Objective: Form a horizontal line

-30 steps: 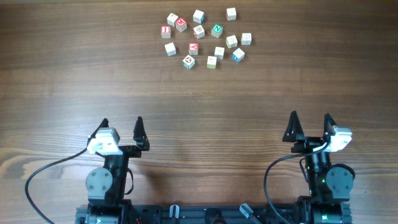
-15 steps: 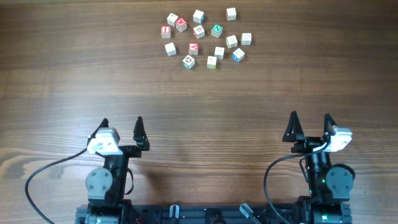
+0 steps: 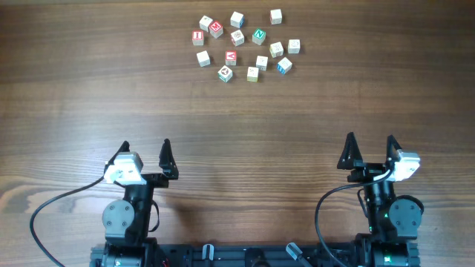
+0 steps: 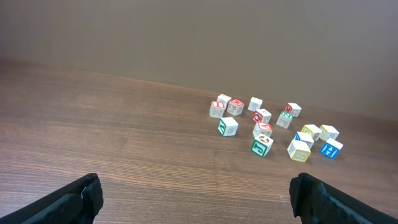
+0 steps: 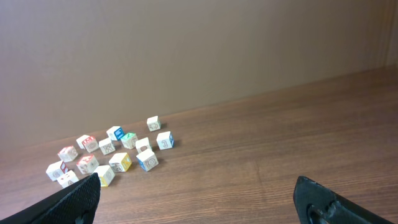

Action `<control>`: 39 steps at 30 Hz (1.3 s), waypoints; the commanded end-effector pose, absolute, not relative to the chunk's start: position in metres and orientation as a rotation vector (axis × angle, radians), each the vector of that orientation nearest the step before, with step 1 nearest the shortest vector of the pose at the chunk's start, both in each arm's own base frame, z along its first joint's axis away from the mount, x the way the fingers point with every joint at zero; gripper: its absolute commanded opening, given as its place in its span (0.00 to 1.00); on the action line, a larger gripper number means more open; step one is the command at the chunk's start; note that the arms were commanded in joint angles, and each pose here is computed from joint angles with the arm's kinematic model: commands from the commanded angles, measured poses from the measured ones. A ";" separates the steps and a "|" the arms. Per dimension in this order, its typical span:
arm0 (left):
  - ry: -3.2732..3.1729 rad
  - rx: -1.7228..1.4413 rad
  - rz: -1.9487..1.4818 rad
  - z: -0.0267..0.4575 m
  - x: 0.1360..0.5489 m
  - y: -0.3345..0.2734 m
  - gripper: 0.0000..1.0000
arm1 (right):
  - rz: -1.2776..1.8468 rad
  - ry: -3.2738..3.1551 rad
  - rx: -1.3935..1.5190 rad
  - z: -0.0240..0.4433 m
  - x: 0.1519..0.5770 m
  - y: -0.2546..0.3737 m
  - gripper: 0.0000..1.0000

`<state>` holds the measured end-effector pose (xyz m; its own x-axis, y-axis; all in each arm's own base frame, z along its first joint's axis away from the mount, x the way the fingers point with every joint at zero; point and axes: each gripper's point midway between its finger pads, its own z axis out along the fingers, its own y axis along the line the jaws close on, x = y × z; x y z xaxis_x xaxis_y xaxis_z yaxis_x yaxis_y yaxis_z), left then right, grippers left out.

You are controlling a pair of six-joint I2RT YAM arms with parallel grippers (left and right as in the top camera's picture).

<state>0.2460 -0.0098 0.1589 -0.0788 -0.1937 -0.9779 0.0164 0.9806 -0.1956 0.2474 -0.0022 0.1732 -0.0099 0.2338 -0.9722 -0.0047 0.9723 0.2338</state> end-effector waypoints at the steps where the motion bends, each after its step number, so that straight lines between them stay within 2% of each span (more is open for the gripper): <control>1: 1.643 -0.109 -0.167 0.157 0.246 -0.012 1.00 | 0.183 1.566 0.162 0.175 0.247 -0.002 1.00; 34: 1.642 -0.109 -0.169 0.157 0.246 -0.012 1.00 | 0.183 1.566 0.162 0.175 0.247 -0.002 1.00; 39: 1.646 -0.040 -0.247 0.158 0.245 -0.028 1.00 | 0.183 1.565 0.162 0.175 0.247 -0.002 1.00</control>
